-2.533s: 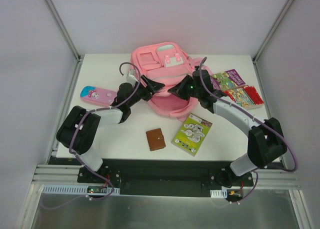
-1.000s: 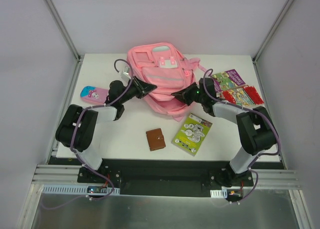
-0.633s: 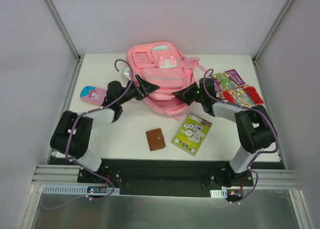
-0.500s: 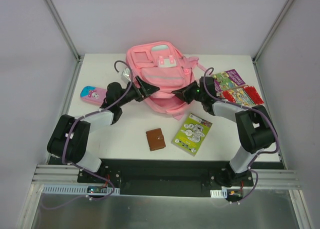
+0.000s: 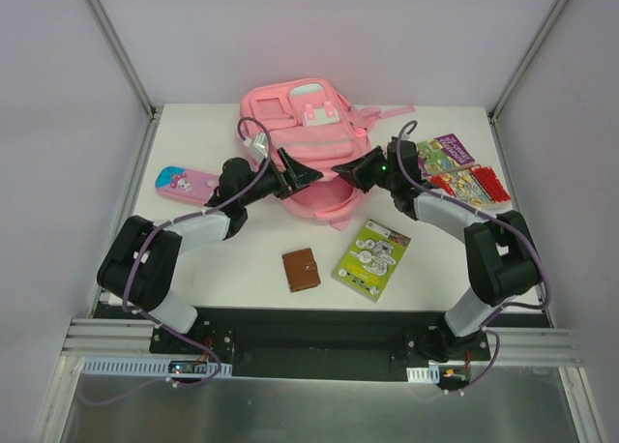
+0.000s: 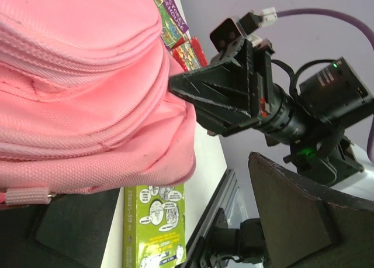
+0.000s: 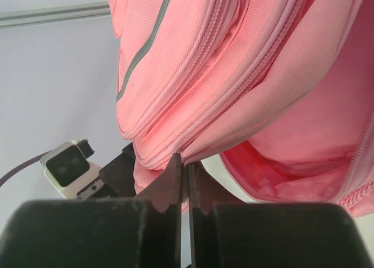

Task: Pack the student bag
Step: Adjust the student bag at the center of the board, then pick up the book from the center of the board.

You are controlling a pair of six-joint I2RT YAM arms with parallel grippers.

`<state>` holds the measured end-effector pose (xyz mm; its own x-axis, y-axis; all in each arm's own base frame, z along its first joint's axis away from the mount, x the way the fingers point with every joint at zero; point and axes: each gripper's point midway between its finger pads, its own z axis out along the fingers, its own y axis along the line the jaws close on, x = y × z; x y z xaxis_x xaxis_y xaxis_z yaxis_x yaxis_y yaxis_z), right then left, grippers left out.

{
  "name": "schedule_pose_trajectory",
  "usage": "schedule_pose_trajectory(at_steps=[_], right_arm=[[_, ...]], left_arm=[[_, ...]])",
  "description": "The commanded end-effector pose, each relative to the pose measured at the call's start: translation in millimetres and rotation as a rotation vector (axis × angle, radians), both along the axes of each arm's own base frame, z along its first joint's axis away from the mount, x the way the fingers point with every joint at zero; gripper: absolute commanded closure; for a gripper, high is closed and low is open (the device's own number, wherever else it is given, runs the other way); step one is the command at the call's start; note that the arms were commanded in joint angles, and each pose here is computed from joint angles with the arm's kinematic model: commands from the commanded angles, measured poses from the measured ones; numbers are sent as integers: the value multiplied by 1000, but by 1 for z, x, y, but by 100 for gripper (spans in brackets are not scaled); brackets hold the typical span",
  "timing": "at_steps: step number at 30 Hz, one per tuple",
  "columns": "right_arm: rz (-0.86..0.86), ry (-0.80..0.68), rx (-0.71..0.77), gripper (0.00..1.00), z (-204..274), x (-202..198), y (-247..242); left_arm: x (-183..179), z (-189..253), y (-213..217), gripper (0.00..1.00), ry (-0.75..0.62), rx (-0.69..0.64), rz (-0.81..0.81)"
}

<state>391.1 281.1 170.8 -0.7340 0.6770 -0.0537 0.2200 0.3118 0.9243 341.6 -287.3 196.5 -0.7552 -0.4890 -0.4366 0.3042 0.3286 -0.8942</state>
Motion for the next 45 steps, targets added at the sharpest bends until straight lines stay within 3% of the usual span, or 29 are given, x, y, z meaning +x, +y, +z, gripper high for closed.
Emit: schedule_pose_trajectory(at_steps=[1, 4, 8, 9, 11, 12, 15, 16, 19, 20, 23, 26, 29, 32, 37, 45], right_arm=[[67, -139, 31, 99, 54, -19, 10], [76, -148, 17, 99, 54, -24, 11], [111, -151, 6, 99, 54, -32, 21], [117, -142, 0, 99, 51, -34, 22], [124, -136, -11, 99, 46, -39, 24], [127, -129, -17, 99, 43, -41, 24], [141, -137, -33, 99, 42, -47, 23], [150, -140, -38, 99, 42, -48, 23], [155, -153, -87, 91, 39, -53, 16], [160, -186, -114, 72, 43, -55, 13], [151, -198, -213, 26, 38, -61, -5], [119, -221, -294, 6, 42, -69, -26], [71, -239, -413, 4, 44, -82, -54], [-19, -155, -509, 2, 25, -104, -94], [-119, 9, -528, 4, -30, -143, -127], [-180, 177, -630, 11, -93, -187, -165]], left_arm=[[20, 21, -1, 15, -26, -34, 65], [24, 16, -2, 20, 6, -31, 79], [27, 9, 2, 35, 40, -29, 119], [28, 9, 3, 48, 38, -28, 123], [31, 12, 2, 56, 33, -27, 128], [32, 12, 2, 69, 35, -21, 127], [37, 17, 2, 89, 33, -19, 142], [38, 16, 2, 100, 41, -15, 143], [41, 17, 2, 100, 40, -7, 145], [41, 19, 2, 100, 35, -8, 146], [43, 23, 8, 100, 19, -3, 160], [47, 28, 14, 100, 6, -7, 166], [53, 42, 19, 100, -15, -31, 157], [55, 63, 16, 100, -52, -54, 133], [53, 106, 6, 100, -134, -128, 63], [43, 120, 8, 100, -164, -166, 41]])
